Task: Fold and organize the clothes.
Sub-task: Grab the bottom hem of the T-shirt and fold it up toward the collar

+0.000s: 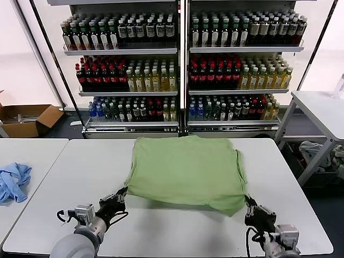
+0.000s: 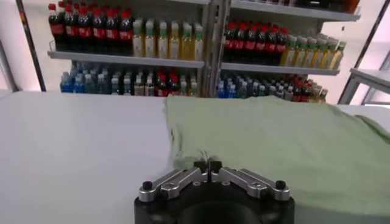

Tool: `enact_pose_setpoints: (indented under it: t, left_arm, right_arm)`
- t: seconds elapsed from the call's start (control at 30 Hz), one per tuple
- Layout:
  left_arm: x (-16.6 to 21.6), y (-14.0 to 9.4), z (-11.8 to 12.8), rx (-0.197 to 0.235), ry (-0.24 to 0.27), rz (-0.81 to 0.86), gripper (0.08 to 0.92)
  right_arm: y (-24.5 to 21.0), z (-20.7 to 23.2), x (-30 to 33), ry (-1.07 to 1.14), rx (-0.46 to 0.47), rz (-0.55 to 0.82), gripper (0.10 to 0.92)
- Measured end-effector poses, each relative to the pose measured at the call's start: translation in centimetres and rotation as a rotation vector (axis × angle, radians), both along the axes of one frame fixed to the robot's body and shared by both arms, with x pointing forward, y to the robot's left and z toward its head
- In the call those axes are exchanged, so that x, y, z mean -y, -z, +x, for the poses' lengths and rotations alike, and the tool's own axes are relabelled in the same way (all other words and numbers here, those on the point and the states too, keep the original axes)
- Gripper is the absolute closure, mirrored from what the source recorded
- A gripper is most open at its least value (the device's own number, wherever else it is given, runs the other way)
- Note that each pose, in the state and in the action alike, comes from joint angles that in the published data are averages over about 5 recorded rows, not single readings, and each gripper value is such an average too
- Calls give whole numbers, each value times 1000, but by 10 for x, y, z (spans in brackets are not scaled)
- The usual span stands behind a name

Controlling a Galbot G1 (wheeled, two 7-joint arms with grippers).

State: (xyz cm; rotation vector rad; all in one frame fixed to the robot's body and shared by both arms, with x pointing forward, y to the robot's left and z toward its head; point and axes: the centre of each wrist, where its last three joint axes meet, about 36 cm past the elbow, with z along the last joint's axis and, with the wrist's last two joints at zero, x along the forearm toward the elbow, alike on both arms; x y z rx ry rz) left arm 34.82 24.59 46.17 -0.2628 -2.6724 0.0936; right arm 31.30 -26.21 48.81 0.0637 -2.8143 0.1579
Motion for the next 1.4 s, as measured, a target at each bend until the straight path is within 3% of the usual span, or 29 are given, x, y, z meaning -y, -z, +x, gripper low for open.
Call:
enact_pose_setpoints:
  t: [0.37,0.57,0.97,1.23,1.4]
  left_arm:
    - [15,4,49,75,31,8,914]
    - [19,12,78,111,19,30,914]
    - [14,33,113,99,-40,132,914]
    - [15,40,125,109,-39,160,914]
    - [16,42,132,112,-38,176,870]
  right_arm:
    - [27,73,15,-62,89,-30,915]
    - [40,115,18,-76,131,-46,915]
    - [59,167,13,-103,150,-102,915]
    - [68,180,9,-110,138,-131,909]
    - [69,186,9,-91,118,-144,797]
